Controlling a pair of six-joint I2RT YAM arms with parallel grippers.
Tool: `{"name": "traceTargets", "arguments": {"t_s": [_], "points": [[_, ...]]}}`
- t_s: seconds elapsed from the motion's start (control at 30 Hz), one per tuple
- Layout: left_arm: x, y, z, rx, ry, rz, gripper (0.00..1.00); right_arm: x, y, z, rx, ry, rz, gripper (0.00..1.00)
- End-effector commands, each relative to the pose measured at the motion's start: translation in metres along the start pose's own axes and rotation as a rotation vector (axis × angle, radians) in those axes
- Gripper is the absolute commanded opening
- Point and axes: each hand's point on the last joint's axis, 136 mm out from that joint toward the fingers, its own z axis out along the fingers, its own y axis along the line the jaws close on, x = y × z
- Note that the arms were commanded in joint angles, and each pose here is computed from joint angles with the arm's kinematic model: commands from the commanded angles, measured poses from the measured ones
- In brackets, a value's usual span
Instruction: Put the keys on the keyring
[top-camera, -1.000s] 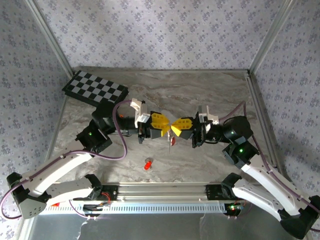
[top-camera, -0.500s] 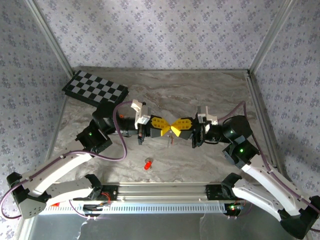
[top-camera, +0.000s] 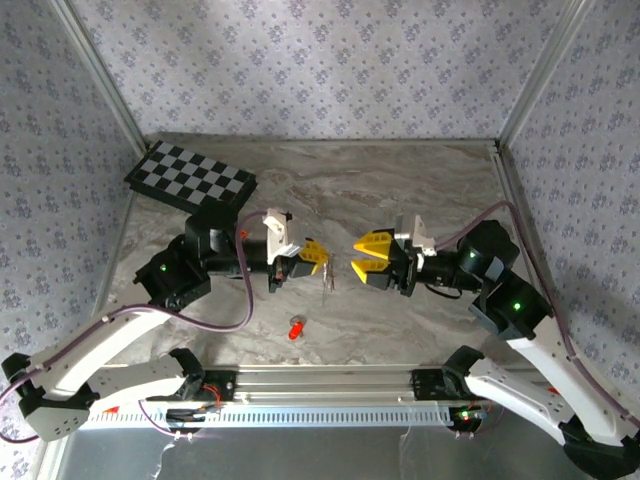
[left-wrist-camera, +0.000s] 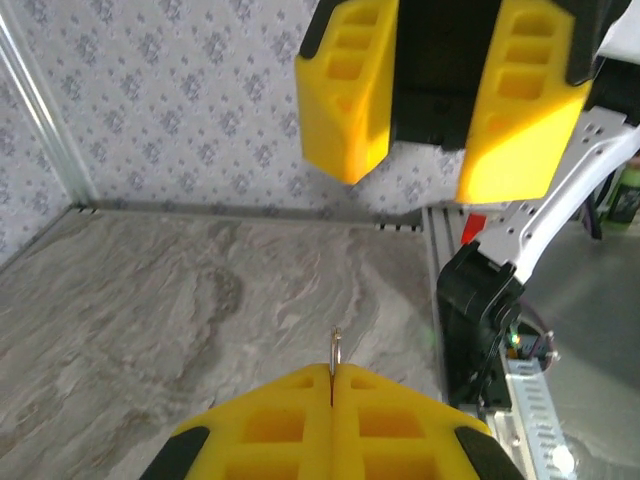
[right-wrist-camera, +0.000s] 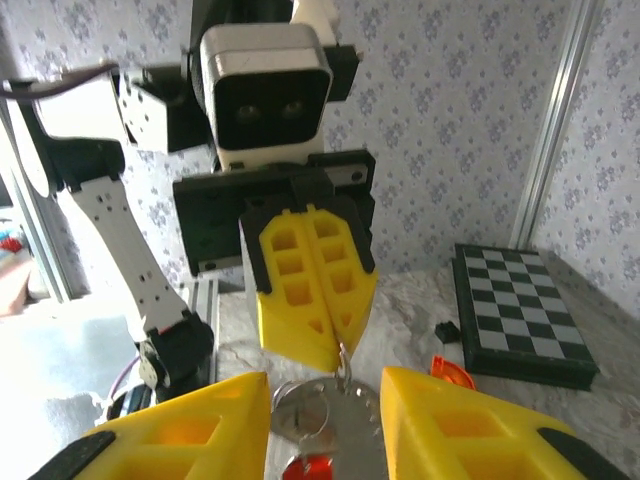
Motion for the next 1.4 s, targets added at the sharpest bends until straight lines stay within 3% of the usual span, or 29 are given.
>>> {"name": "traceTargets", "arguments": {"t_s": [0.0, 0.23, 0.4, 0.87, 1.2, 1.37], "points": [[0.005, -0.001, -0.005, -0.018, 0.085, 0.082, 0.0, 0.02, 0.001, 0.0, 0.016, 0.111, -0.025, 0.38], [0.01, -0.008, 0.0, 0.004, 0.131, 0.118, 0.0, 0.031, -0.003, 0.021, 0.011, 0.163, -0.044, 0.45], [0.012, -0.012, 0.003, 0.017, 0.136, 0.119, 0.0, 0.038, -0.003, 0.03, -0.001, 0.175, -0.058, 0.34], [0.013, -0.012, 0.005, 0.016, 0.137, 0.123, 0.0, 0.054, 0.001, 0.037, -0.04, 0.239, -0.033, 0.26], [0.014, -0.013, 0.004, 0.015, 0.135, 0.118, 0.0, 0.053, 0.003, 0.039, -0.043, 0.242, -0.047, 0.0], [0.016, -0.013, 0.004, 0.015, 0.139, 0.11, 0.0, 0.052, 0.005, 0.041, -0.039, 0.241, -0.061, 0.0]]}}
